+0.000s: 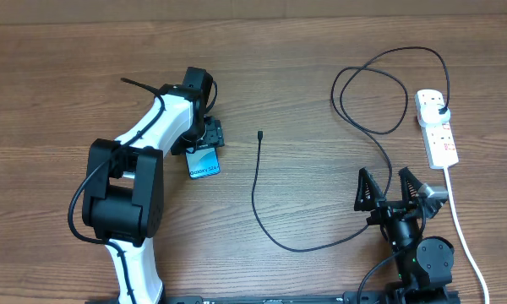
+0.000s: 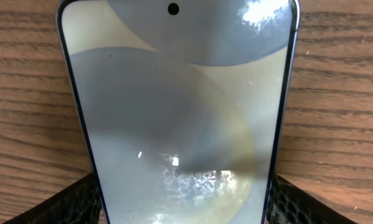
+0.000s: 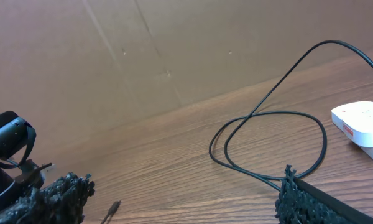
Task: Plug charger to phone and switch on socket
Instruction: 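Lift the phone with the left gripper and hold it, then move the held phone rightward toward the table center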
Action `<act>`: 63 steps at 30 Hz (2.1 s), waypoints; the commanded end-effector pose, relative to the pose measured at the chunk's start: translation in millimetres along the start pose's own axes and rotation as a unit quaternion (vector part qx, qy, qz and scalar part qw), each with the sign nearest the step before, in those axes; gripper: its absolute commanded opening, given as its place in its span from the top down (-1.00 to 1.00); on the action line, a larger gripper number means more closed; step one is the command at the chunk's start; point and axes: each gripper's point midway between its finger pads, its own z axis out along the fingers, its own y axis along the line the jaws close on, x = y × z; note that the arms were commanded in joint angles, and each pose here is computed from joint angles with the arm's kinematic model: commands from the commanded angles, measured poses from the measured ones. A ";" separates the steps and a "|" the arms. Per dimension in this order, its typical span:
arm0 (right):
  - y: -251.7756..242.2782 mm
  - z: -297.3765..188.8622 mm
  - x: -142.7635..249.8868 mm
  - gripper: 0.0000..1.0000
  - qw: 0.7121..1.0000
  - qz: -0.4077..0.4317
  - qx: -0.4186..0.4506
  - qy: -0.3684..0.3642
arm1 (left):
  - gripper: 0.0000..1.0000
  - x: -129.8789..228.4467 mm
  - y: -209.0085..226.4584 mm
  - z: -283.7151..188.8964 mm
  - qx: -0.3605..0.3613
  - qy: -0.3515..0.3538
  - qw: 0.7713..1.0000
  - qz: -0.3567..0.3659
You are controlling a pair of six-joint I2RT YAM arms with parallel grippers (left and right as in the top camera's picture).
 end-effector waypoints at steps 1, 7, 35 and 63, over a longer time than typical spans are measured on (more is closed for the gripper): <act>-2.0 0.6 2.5 -1.00 1.000 -0.004 0.002 0.000 | -0.60 40.6 5.9 51.6 -0.008 0.087 0.996 0.002; -2.0 0.6 2.5 -1.00 1.000 -0.004 0.002 0.000 | -0.60 32.4 1.8 37.5 -0.006 0.089 0.996 0.002; -2.0 0.6 2.5 -1.00 1.000 -0.004 0.002 0.000 | -0.53 -8.7 -59.2 -69.3 0.123 0.096 0.988 -0.002; -2.0 0.6 2.5 -1.00 1.000 -0.004 0.002 0.000 | -0.39 29.8 -108.1 -105.1 0.286 0.212 0.934 -0.022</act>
